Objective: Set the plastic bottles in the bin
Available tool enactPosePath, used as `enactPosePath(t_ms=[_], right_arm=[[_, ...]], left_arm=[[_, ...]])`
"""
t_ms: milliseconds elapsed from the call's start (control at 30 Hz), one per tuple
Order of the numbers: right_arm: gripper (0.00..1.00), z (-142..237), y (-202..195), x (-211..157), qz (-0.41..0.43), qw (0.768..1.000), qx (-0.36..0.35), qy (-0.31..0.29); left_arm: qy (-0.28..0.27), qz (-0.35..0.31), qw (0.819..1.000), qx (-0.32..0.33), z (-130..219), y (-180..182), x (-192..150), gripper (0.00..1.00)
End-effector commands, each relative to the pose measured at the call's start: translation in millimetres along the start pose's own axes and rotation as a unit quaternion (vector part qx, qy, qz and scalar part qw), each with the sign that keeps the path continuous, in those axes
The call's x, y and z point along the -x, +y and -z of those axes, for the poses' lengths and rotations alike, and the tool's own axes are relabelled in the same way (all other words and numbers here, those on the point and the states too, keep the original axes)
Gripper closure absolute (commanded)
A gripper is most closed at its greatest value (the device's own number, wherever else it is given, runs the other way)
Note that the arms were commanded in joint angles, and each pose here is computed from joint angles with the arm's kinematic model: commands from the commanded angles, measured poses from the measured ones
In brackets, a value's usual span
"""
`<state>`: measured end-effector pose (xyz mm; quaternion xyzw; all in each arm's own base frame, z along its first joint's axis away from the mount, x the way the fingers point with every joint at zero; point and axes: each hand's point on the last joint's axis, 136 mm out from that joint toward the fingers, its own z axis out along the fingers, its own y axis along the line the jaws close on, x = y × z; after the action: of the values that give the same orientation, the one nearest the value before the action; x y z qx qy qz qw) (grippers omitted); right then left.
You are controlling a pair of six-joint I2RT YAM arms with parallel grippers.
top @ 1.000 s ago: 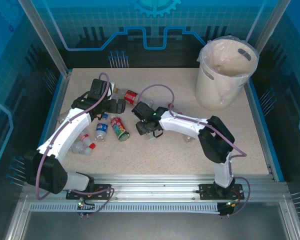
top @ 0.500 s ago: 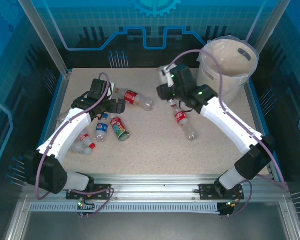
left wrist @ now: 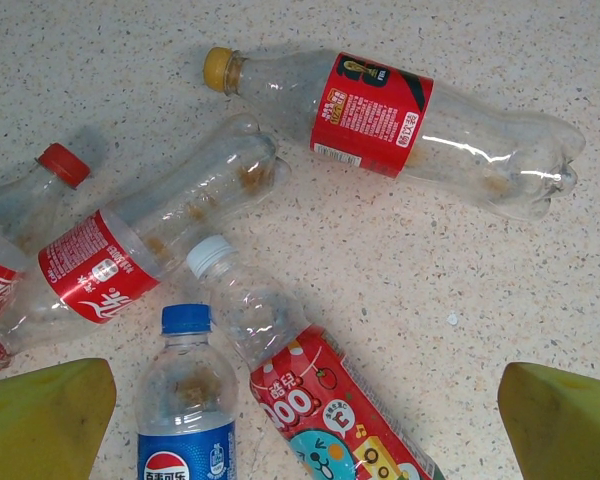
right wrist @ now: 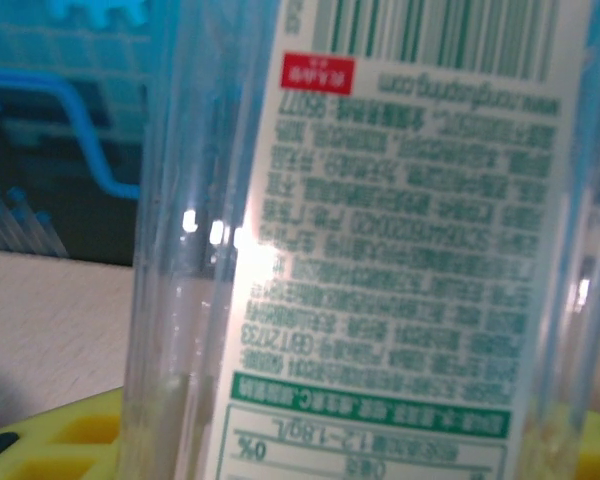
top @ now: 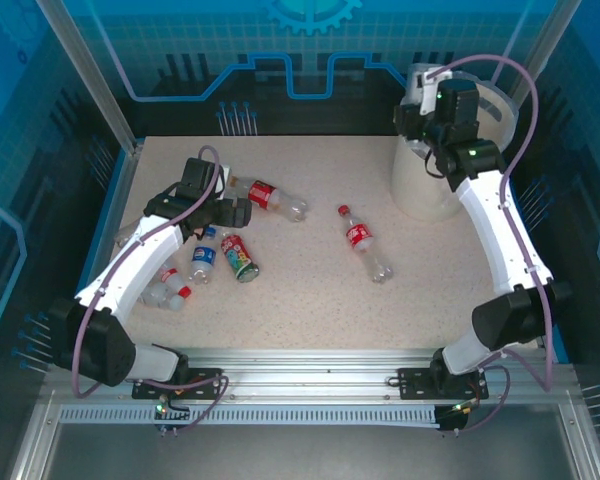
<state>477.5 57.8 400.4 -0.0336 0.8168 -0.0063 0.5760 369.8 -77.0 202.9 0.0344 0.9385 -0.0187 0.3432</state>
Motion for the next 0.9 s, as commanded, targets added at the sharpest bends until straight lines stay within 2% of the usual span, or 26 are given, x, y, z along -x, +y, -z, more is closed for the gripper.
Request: enactPosePath(t_ms=[0,200,400,600,867], right_arm=[[1.00,-16,-31,23,-0.016,0.998,-0.032,-0.043],[1.00,-35,-68,18,-0.031,0.997,-0.059,-0.032],[1.00,-65,-91,-26,-0.024,0.997,-0.074,0.027],[1.00,-88,-109,-71,-0.039,0.992,-0.058,0.101],[1.00,-105,-107,-116,-0.021,0.981,-0.041,0.191]], left_arm=[[-0.001,-0.003,1.000,-0.006,2,-3,4,0.01],[0.006,-0.006,1.000,-0.006,-3,-4,1,0.01],[0.006,-0.008,1.000,-0.005,-3,-4,1,0.01],[0.009,-0.010,1.000,-0.004,-4,-4,0,0.01],[0.012,-0.013,1.000,-0.001,-6,-3,-1,0.01]])
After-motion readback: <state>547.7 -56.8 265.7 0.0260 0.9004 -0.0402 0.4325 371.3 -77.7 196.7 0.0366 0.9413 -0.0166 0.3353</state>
